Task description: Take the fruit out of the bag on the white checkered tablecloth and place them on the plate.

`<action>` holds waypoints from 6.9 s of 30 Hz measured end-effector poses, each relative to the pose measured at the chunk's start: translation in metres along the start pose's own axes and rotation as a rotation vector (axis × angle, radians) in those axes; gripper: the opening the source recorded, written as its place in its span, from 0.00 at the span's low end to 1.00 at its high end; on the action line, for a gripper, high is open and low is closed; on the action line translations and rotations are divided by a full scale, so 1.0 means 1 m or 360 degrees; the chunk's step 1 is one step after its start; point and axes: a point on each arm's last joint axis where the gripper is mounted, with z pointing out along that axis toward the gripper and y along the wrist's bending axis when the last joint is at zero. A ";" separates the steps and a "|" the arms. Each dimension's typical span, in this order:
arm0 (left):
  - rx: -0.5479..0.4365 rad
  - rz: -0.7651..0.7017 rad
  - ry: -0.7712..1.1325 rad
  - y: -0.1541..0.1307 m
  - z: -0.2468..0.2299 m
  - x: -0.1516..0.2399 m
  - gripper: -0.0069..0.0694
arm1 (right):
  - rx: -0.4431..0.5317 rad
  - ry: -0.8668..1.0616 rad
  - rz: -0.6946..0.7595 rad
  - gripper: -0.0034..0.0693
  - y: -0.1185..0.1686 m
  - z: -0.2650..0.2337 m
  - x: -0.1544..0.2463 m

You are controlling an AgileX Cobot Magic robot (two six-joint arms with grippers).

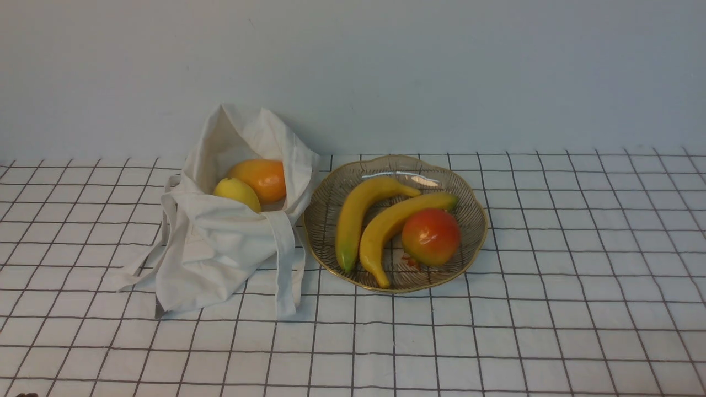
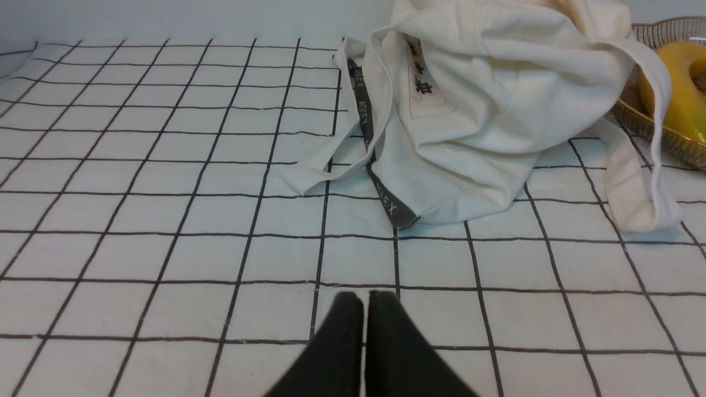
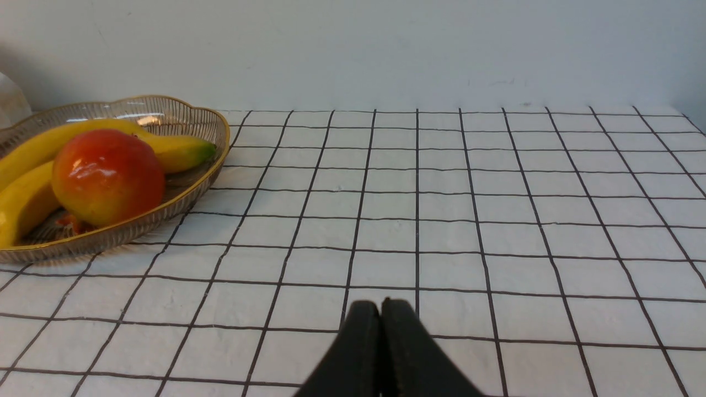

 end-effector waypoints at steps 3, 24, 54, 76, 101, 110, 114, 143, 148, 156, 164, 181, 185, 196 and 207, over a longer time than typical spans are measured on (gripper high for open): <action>0.0000 0.0000 0.0000 0.000 0.000 0.000 0.08 | 0.0000 0.0000 0.0000 0.03 0.000 0.000 0.000; 0.0521 -0.1878 0.0095 -0.026 -0.004 -0.011 0.08 | 0.0000 0.0000 0.0000 0.03 0.000 0.000 0.000; 0.0323 -0.0083 0.1375 -0.026 0.119 -0.201 0.08 | 0.0000 0.0000 0.0000 0.03 0.000 0.000 0.000; 0.0209 0.0227 0.1463 -0.119 0.367 -0.211 0.25 | 0.0000 0.0000 0.0000 0.03 0.000 0.000 0.000; -0.0024 0.0320 0.1582 -0.112 0.400 -0.165 0.88 | 0.0000 0.0000 0.0000 0.03 0.000 0.000 0.000; -0.0110 0.0399 0.1686 -0.103 0.390 -0.150 0.88 | 0.0000 0.0000 0.0000 0.03 0.000 0.000 0.000; -0.0135 0.0376 0.1680 -0.103 0.390 -0.150 0.88 | 0.0000 0.0000 0.0000 0.03 0.000 0.000 0.000; 0.0042 0.0223 0.1282 -0.105 0.316 -0.262 0.82 | 0.0000 0.0000 0.0000 0.03 0.000 0.000 0.000; 0.0456 0.0086 0.1261 -0.131 0.289 -0.280 0.82 | 0.0000 0.0000 0.0000 0.03 0.000 0.000 0.000; 0.0847 0.0277 0.1385 -0.198 0.299 -0.239 0.82 | 0.0000 0.0000 0.0000 0.03 0.000 0.000 0.000; 0.0838 0.0254 0.1199 -0.225 0.316 -0.227 0.81 | 0.0000 0.0000 0.0000 0.03 0.000 0.000 0.000; 0.0736 0.0241 0.1149 -0.225 0.335 -0.213 0.90 | 0.0000 0.0000 0.0000 0.03 0.000 0.000 0.000; 0.0732 0.0282 0.1146 -0.220 0.316 -0.238 0.71 | 0.0000 0.0000 0.0000 0.03 0.000 0.000 0.000; 0.0708 0.0533 0.0740 -0.174 0.190 -0.357 0.08 | -0.0001 0.0000 0.0002 0.03 0.000 0.000 0.000; 0.0527 0.0459 0.0843 -0.092 0.051 -0.292 0.08 | -0.0001 0.0000 0.0002 0.03 0.000 0.000 0.000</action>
